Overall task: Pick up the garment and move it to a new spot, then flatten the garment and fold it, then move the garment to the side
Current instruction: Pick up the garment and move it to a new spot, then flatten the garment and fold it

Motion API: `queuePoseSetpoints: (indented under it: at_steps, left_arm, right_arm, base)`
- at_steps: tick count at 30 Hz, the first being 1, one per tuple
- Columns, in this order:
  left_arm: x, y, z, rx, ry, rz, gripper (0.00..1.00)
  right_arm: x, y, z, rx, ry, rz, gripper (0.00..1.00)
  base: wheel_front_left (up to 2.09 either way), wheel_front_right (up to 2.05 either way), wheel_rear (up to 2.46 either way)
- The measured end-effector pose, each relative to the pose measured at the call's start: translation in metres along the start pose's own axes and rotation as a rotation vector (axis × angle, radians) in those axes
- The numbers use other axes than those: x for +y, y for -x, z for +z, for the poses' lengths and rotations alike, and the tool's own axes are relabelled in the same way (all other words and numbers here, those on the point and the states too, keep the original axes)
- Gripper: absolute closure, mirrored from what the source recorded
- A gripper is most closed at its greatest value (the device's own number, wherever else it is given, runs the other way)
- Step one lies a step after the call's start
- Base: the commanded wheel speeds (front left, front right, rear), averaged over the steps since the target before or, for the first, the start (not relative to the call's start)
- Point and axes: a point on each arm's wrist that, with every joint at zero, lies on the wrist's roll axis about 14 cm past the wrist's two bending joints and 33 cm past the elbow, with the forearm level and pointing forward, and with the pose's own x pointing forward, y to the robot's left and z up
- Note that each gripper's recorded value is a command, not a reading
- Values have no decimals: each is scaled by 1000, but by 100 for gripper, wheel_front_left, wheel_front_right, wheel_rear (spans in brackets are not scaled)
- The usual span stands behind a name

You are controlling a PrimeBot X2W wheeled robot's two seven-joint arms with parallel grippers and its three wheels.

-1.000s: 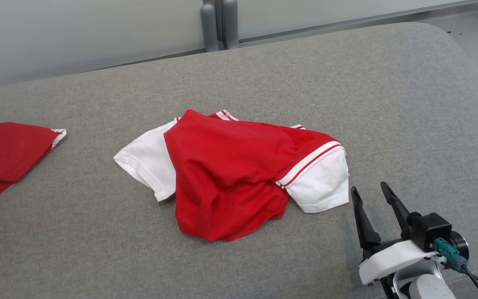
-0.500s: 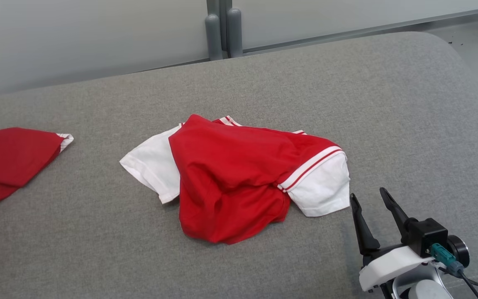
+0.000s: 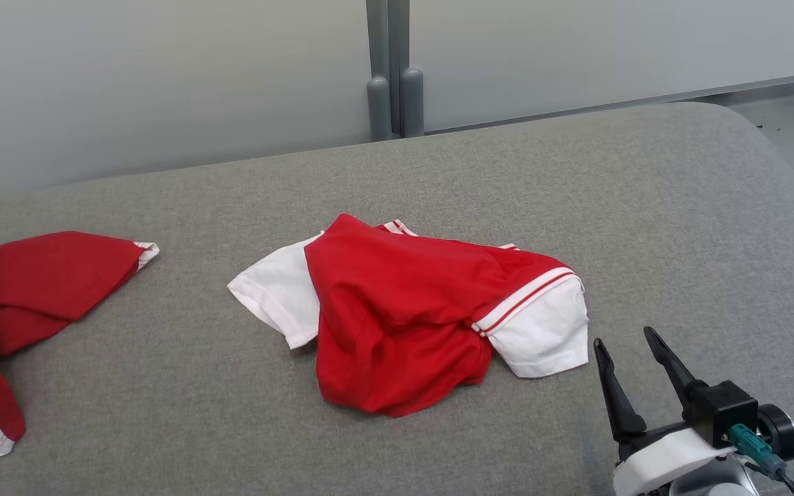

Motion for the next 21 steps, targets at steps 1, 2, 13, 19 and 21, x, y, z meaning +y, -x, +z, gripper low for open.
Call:
queuePoseSetpoints:
  at_steps: [1,2,13,19,21]
  left_arm:
    - [-9,6,0,-9,14,-17,0]
    - [-21,11,-3,-7,34,-43,0]
    - [-154,49,-85,218,251,-337,0]
    - [-211,68,-141,418,296,-469,0]
    - [-225,66,-149,446,294,-500,0]
  right_arm:
    - [-1,0,3,-8,2,-2,0]
    - [-2,0,4,-13,3,-6,0]
    - [-15,6,-7,24,-9,-58,0]
    - [-18,5,-16,53,-20,-77,0]
    - [-20,5,-18,59,-21,-84,0]
  base:
    - [0,0,0]
    - [0,0,0]
    - [0,0,0]
    - [0,0,0]
    - [0,0,0]
